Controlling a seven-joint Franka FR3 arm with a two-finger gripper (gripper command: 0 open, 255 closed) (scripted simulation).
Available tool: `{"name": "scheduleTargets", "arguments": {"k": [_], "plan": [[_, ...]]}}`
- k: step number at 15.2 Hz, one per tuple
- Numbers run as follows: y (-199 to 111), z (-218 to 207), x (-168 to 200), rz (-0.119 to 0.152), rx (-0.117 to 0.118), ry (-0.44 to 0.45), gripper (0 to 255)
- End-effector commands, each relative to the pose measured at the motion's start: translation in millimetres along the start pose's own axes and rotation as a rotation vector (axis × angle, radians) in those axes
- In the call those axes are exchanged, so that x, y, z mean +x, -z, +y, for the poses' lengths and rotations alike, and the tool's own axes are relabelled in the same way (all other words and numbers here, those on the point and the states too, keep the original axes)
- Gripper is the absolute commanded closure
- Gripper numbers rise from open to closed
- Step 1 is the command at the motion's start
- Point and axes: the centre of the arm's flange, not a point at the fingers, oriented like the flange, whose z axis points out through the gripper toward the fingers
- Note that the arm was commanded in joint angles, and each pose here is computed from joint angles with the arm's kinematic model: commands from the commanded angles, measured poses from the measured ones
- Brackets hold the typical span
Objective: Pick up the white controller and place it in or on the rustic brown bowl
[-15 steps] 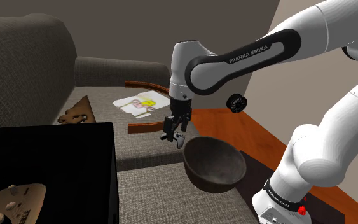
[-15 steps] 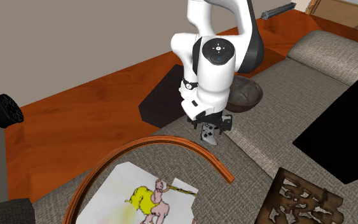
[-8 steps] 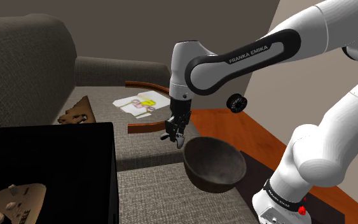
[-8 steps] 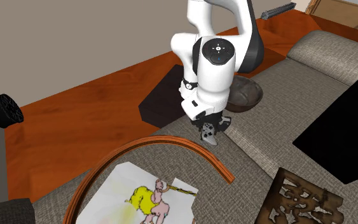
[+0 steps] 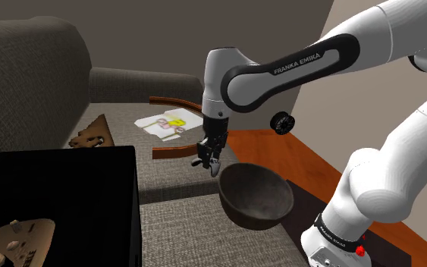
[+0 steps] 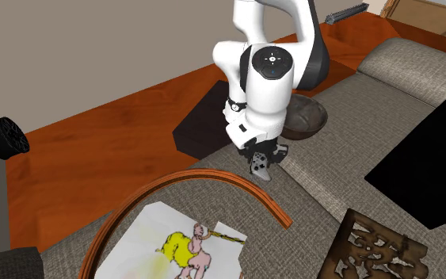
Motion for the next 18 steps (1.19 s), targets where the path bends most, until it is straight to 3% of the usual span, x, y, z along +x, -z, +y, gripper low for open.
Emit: {"name": "scheduleTargets", "arguments": {"k": [1, 18], "plan": [[7.7, -0.3, -0.7, 0.000, 0.000, 0.000, 255], [97.0, -4.9, -8.6, 0.000, 0.000, 0.000, 255]]}}
